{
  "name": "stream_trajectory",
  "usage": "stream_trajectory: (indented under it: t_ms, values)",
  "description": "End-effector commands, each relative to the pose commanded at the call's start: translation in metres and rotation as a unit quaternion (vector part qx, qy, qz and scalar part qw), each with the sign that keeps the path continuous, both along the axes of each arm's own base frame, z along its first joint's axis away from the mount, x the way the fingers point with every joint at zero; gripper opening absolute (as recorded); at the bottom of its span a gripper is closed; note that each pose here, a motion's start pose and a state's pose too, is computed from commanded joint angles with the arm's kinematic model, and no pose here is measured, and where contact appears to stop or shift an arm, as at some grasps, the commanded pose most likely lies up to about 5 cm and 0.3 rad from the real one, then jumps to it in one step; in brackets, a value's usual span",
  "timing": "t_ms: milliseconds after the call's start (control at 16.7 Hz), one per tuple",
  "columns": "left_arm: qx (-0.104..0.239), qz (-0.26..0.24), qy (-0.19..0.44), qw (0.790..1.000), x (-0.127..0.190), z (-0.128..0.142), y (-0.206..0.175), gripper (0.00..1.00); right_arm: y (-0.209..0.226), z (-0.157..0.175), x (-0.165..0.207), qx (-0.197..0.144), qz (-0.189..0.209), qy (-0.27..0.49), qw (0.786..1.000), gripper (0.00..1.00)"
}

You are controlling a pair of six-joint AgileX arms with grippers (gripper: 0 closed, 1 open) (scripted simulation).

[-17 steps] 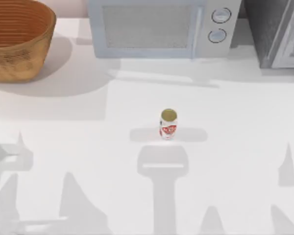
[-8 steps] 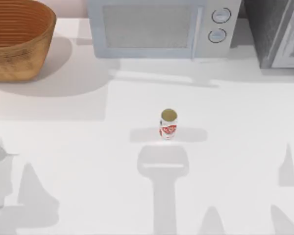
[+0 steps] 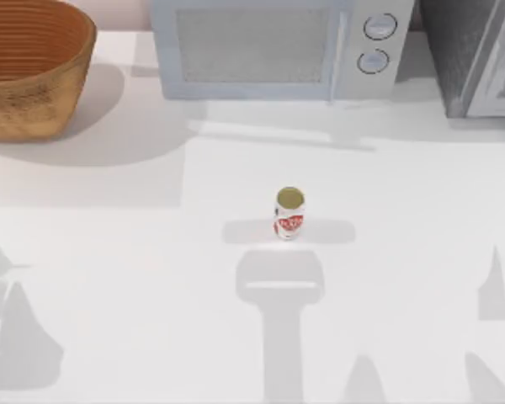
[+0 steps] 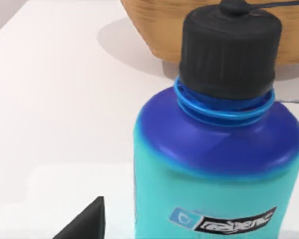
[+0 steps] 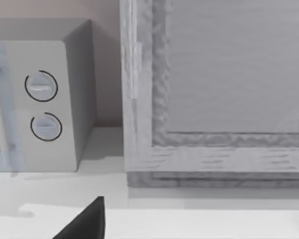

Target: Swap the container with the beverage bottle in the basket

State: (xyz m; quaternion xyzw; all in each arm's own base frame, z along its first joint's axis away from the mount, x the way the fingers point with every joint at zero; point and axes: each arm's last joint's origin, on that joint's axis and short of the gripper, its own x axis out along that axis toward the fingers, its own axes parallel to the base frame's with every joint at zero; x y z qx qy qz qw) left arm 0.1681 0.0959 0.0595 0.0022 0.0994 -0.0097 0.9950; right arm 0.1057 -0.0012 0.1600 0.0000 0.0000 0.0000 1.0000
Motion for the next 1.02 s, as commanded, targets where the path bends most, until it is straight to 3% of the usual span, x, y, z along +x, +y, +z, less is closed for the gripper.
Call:
stream_trajectory:
  t_ms: [480, 1020]
  values:
    - [-0.003, -0.001, 0.005, 1.000, 0.002, -0.003, 0.000, 1.00, 0.000, 0.000, 0.000, 0.000, 0.000, 0.000, 1.000, 1.00]
    - [0.000, 0.000, 0.000, 1.000, 0.051, -0.011, 0.000, 1.00, 0.000, 0.000, 0.000, 0.000, 0.000, 0.000, 1.000, 1.00]
